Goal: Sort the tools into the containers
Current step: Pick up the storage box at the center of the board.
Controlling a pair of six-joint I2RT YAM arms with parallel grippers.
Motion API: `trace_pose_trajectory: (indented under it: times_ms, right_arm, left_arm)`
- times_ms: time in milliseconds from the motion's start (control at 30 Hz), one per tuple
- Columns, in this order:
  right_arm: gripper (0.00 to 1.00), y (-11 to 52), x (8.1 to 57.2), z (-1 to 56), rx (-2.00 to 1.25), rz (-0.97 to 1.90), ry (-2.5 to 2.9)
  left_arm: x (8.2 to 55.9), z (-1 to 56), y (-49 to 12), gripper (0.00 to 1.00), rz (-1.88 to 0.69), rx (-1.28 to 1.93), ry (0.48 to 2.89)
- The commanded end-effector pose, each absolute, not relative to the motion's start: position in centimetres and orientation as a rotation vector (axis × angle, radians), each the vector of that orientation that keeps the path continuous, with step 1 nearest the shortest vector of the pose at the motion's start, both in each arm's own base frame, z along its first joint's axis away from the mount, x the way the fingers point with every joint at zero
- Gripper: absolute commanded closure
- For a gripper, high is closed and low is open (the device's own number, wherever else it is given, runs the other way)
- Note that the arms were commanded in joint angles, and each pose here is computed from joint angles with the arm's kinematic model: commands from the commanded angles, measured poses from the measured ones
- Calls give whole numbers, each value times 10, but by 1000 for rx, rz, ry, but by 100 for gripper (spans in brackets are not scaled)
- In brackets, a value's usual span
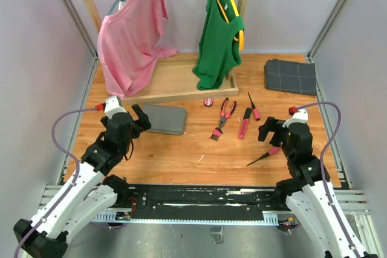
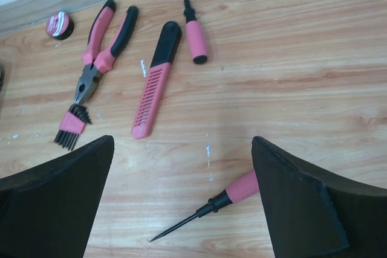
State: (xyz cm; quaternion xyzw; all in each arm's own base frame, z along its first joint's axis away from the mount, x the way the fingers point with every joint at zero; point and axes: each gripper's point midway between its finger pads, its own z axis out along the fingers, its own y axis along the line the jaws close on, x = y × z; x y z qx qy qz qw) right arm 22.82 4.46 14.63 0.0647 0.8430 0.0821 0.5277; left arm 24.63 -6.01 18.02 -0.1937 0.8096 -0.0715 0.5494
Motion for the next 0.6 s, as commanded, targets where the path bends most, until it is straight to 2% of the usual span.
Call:
trace_pose_trajectory:
  times_ms: [0, 300, 567]
  right_arm:
    - [3, 31, 248, 178, 245, 190, 1938]
    - [2, -5, 272, 195, 385, 70, 1961]
    - [2, -4, 294, 199, 370, 106, 2031]
  left_arm:
    - [263, 199, -56, 1, -167, -414, 1947]
    - [288, 221, -34, 1, -132, -418, 1954]
    - [293, 225, -27, 1, -106, -369, 1986]
